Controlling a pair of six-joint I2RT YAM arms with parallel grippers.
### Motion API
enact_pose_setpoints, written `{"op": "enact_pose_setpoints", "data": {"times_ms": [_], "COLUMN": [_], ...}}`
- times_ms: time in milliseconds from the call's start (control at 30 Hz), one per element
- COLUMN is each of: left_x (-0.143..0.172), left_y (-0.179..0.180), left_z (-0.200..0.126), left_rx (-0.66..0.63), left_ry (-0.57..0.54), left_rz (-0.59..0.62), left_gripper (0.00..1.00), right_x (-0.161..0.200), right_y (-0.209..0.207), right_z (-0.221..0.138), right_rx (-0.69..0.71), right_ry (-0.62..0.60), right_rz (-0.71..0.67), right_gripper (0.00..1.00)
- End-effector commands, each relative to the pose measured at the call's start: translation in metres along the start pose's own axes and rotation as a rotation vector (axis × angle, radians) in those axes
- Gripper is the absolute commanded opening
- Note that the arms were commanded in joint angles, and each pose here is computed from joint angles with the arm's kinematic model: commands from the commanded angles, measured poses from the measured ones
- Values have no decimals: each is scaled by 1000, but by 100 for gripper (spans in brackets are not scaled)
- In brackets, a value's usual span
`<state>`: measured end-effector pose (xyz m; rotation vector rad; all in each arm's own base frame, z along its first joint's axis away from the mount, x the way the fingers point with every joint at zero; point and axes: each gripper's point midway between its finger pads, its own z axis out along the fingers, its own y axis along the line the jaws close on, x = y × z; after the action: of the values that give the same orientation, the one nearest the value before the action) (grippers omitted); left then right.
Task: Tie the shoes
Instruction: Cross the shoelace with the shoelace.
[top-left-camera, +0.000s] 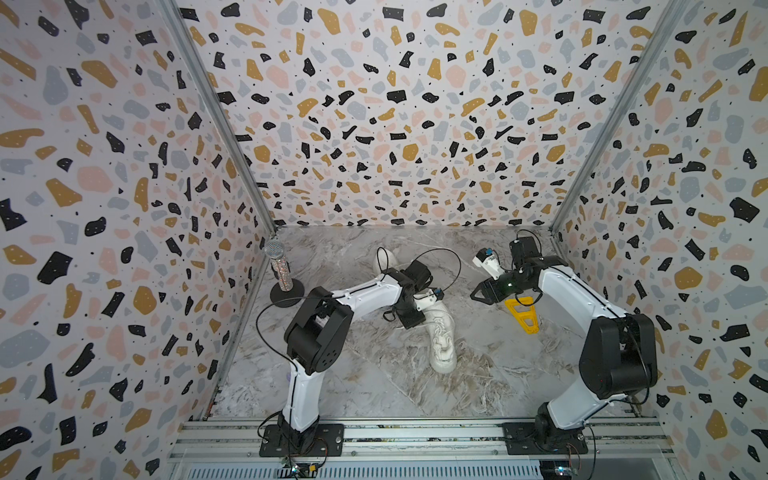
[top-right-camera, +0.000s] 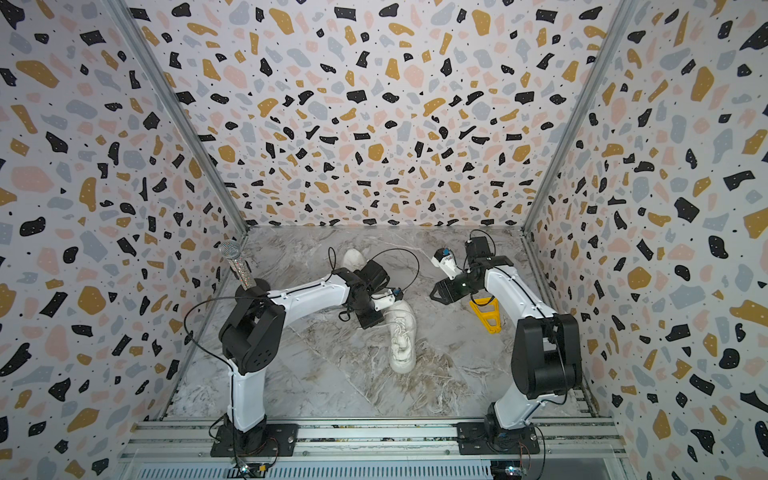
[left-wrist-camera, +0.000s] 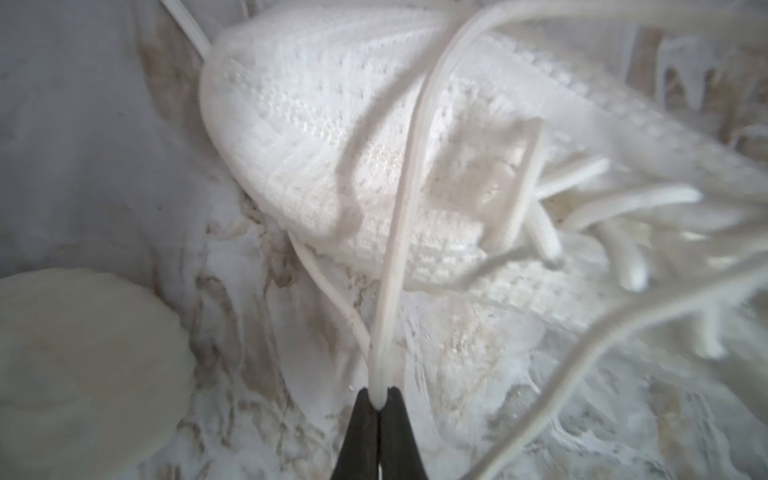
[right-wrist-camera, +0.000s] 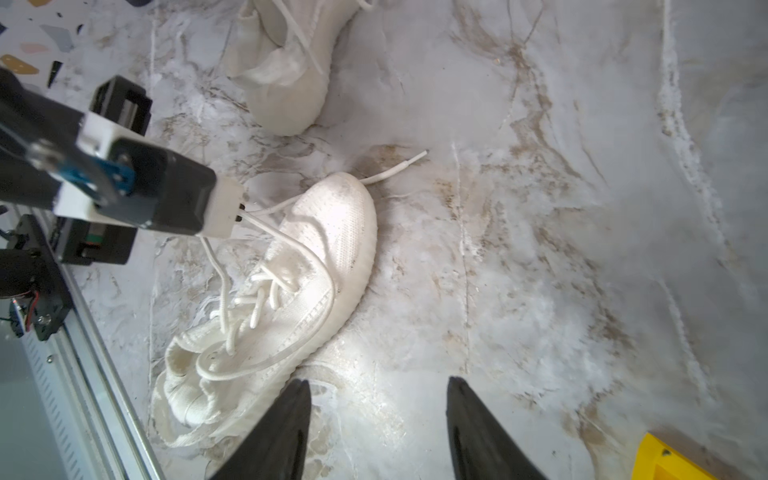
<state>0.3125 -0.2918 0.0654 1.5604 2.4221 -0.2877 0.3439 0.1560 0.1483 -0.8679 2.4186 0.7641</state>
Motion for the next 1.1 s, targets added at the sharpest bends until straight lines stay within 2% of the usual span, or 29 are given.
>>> {"op": "enact_pose_setpoints", "data": {"times_ms": [0, 133, 233, 467, 667, 833, 1067], "left_x": [-5, -13, -24, -40, -46, -47, -52], "left_y": [-9, -14, -22, -30, -35, -36, -36], "left_z": [-36, -66, -89, -114, -125, -126, -131], "left_rx": [45, 86, 136, 212, 295, 312, 366], "left_ry": [-46, -97, -144, -218, -258, -263, -293], "left_rz": [26, 36, 41, 11, -45, -56, -93], "left_gripper": [0, 0, 0, 0, 0, 0, 0], "right_x": [-16, -21, -23, -29, -25, -22, -23], "right_y": [37, 68, 92, 121, 131, 133, 125], "right_z": [-20, -23, -18, 8, 31, 47, 65], "right_rx": [-106, -170, -210, -267, -279, -239, -215], "right_ry": [-103, -139, -150, -261, -314, -334, -336], "right_rz": [-114, -230, -322, -433, -434, -463, -421], "right_gripper": [55, 51, 44, 29, 18, 12, 11]}}
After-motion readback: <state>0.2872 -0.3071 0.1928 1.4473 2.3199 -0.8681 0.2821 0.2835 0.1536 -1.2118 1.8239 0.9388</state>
